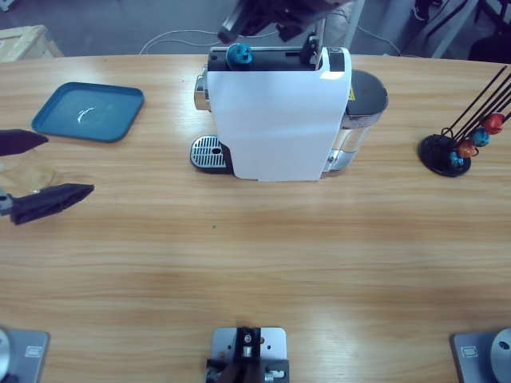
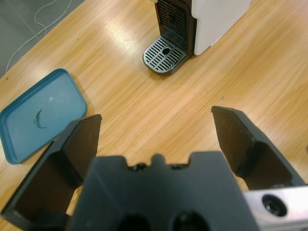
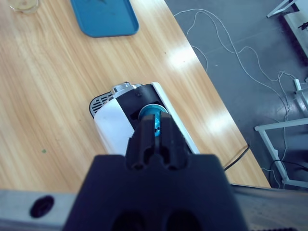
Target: Pour coffee
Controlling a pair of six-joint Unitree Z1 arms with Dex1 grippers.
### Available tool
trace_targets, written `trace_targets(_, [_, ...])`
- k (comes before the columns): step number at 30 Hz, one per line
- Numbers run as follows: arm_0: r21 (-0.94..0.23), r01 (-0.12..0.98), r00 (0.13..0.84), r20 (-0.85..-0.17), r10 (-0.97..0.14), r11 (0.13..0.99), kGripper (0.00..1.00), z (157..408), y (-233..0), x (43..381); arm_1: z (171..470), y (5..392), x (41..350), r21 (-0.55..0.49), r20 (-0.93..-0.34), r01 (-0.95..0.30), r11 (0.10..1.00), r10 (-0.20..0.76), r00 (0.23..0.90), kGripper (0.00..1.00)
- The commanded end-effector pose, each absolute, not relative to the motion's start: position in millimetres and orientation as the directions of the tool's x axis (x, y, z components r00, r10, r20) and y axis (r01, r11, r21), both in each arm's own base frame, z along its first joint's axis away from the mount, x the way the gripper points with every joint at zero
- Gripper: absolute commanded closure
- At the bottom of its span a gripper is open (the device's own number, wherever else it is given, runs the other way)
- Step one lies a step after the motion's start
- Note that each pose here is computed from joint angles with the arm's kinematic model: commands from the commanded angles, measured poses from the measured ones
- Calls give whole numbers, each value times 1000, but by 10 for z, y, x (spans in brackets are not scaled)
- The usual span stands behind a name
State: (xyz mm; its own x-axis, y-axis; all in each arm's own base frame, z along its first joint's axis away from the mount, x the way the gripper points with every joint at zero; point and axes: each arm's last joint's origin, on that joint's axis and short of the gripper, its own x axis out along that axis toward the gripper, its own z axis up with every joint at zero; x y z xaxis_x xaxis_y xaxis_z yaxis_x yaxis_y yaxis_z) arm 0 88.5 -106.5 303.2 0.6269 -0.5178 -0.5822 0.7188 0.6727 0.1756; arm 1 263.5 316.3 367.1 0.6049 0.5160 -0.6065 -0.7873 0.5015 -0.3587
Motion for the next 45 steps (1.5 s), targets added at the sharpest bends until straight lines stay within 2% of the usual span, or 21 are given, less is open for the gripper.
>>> trace_targets(1, [175, 715, 620, -606, -499, 677, 9, 2916, -1053, 868, 3321, 3360, 2747, -326, -659, -816, 478, 503, 558, 1000])
trace_targets(13, [173, 714, 617, -612, -494, 678, 9, 2890, -1078, 886, 3251, 3318, 2735, -335, -672, -803, 492, 473, 570, 1000])
trace_targets(23, [168, 712, 619, -609, -496, 681, 9, 2887, -1081, 888, 3236, 3120, 2586, -341, -691, -798, 497, 443, 571, 1000])
trace_targets(38, [166, 712, 620, -606, -499, 682, 9, 2894, -1074, 883, 3304, 3048, 2573, -388, -671, -752, 533, 396, 627, 1000])
trace_targets(42, [166, 712, 619, -607, -498, 682, 9, 2892, -1079, 886, 3341, 3020, 2546, -378, -667, -758, 533, 411, 621, 1000])
trace_targets(45, [165, 712, 620, -605, -500, 682, 9, 2895, -1085, 890, 3507, 2980, 2454, -333, -636, -788, 517, 494, 593, 1000])
